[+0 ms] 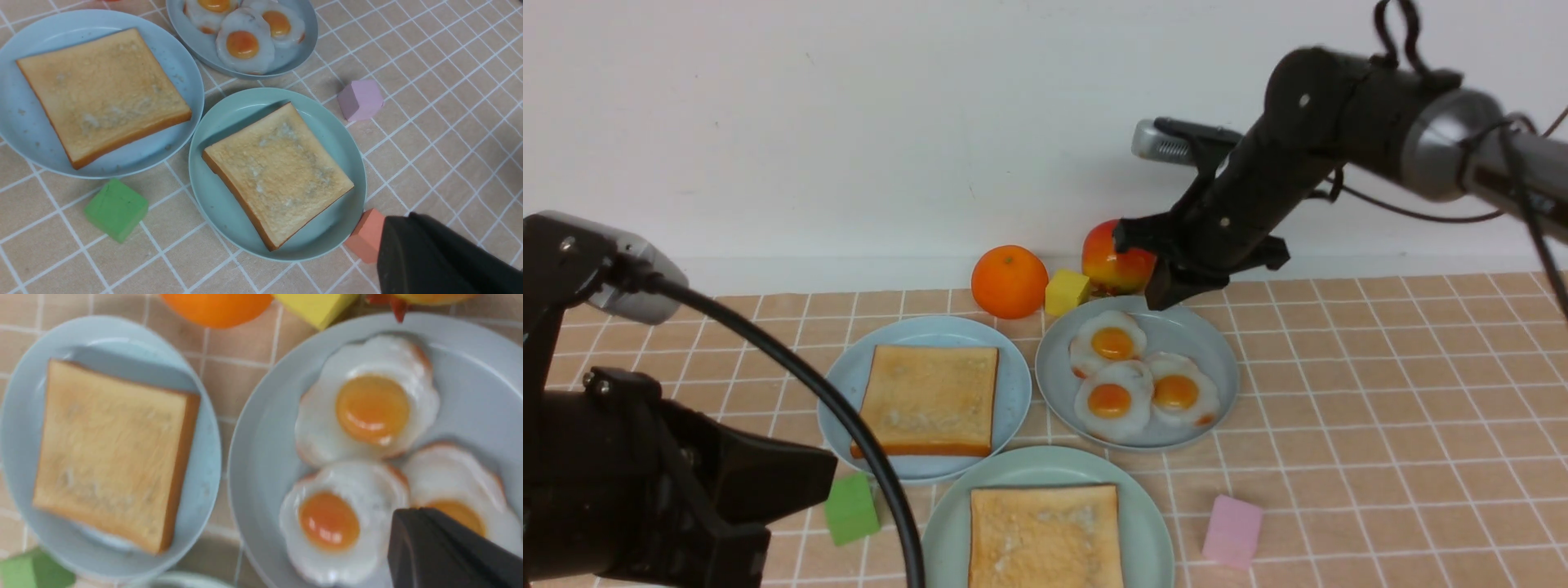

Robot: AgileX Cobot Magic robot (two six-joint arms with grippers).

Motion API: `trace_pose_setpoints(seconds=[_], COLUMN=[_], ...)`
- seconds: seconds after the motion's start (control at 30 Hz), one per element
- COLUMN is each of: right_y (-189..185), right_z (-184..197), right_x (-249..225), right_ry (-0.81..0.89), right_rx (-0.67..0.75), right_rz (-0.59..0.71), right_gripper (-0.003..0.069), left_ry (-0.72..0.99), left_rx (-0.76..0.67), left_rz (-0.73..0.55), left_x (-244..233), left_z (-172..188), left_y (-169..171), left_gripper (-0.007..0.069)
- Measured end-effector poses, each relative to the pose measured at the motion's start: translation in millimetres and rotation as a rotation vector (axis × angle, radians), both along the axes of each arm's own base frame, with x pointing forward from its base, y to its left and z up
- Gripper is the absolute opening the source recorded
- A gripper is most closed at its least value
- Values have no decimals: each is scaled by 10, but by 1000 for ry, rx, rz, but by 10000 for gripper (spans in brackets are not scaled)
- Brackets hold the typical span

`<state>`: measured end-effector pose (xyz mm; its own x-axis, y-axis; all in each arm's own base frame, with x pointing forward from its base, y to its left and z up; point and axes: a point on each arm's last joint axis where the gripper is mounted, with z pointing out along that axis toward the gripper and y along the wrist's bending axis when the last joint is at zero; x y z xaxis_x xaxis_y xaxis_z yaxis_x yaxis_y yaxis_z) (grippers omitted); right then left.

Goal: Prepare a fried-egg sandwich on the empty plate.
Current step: Use the right arm to grab a fried egg

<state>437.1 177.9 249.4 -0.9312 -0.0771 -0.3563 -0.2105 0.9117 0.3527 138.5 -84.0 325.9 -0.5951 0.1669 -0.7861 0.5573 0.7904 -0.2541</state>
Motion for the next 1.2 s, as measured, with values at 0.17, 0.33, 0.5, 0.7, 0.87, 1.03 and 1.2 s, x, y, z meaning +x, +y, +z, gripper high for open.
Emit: trace_pose_setpoints(seconds=[0.17, 0.33, 0.5, 0.7, 0.87, 1.03, 1.2], right_y=[77, 211, 271, 311, 322, 310, 308], right_z=[-26, -198, -429, -683, -846, -854, -849], right_x=[-92, -109, -44, 31, 61, 61, 57], right_ry=[52, 76, 105, 112, 126, 129, 132], right_rx=[-68, -137, -110, -104, -116, -124, -127], right_rz=[-11, -52, -69, -68, -61, -57, -55], right_gripper=[10, 125, 295, 367, 303, 205, 192], left_ry=[0, 0, 0, 1, 1, 1, 2], left_rx=[0, 0, 0, 0, 0, 0, 0], left_rz=[0, 0, 0, 0, 0, 0, -1], left_x=[0, 0, 0, -1, -1, -1, -1], left_z=[0, 0, 0, -1, -1, 0, -1], left_y=[0, 0, 0, 0, 0, -1, -1], left_gripper=[-2, 2, 4, 11, 15, 18, 20])
